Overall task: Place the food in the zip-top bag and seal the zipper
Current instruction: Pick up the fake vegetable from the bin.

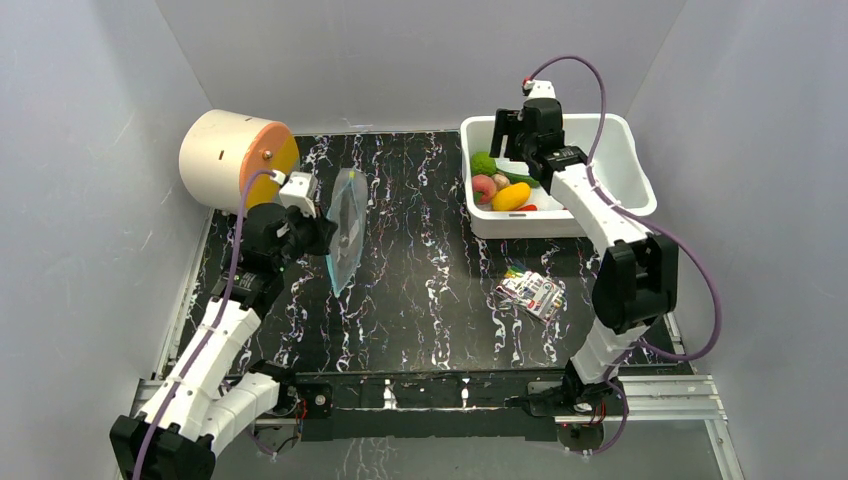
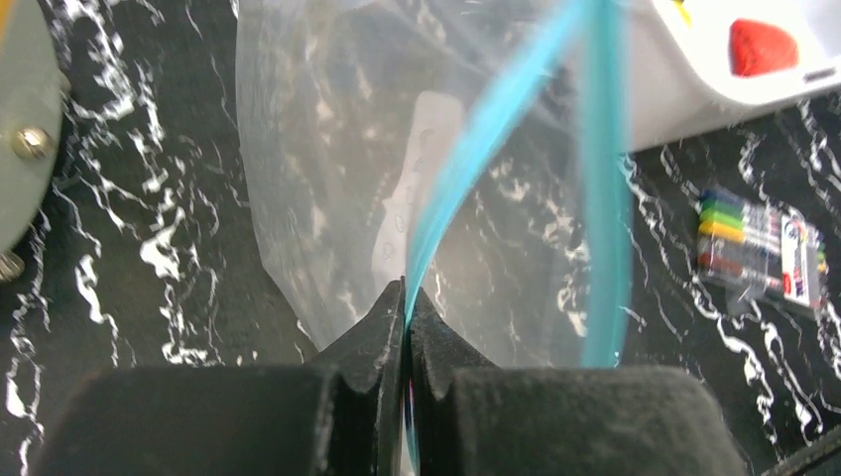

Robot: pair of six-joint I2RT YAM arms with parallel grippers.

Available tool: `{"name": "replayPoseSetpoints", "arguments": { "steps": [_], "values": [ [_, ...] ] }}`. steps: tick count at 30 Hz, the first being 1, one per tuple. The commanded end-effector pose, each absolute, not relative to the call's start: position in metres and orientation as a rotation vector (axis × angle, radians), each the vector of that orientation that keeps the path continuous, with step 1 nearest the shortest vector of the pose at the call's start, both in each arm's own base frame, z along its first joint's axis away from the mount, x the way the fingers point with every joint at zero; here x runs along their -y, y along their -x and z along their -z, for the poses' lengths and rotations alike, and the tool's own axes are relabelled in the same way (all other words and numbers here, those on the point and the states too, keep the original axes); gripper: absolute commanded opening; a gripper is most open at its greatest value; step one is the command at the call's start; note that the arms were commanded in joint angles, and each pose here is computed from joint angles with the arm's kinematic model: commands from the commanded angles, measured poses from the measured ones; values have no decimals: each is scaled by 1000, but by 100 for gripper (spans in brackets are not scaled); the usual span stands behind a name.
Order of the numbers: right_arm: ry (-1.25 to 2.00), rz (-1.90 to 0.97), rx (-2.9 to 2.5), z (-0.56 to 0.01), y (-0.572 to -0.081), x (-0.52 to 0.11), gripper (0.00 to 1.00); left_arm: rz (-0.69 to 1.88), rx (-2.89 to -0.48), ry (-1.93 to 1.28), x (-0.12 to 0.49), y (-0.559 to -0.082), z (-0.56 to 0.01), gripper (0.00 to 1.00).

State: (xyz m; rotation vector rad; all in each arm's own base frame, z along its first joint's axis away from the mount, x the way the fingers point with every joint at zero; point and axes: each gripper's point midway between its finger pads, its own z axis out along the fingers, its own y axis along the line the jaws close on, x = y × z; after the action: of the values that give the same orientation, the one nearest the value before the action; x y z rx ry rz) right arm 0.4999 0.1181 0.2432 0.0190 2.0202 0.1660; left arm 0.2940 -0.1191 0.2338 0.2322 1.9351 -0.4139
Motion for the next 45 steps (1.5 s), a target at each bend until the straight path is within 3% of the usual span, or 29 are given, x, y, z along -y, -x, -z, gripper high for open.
{"name": "replayPoseSetpoints", "arguments": {
  "steps": [1, 9, 29, 35, 41, 45],
  "values": [
    [-23, -235, -1944, -249, -536, -108, 70, 474, -1966, -276, 130, -283, -218, 0],
    [11, -344, -1988, -197, -567, -115, 67, 523, -2008, -315, 139, -274, -207, 0],
    [-77, -464, -2041, -122, -619, -136, 75, 497, -2014, -346, 139, -272, -204, 0],
    [-60, -487, -2066, -106, -618, -141, 69, 489, -2020, -345, 138, -273, -203, 0],
    [-51, -468, -2062, -109, -615, -138, 48, 482, -2026, -342, 137, -274, -202, 0],
    [-51, -444, -2067, -114, -610, -133, 43, 473, -2027, -338, 136, -274, -201, 0]
  ]
}}
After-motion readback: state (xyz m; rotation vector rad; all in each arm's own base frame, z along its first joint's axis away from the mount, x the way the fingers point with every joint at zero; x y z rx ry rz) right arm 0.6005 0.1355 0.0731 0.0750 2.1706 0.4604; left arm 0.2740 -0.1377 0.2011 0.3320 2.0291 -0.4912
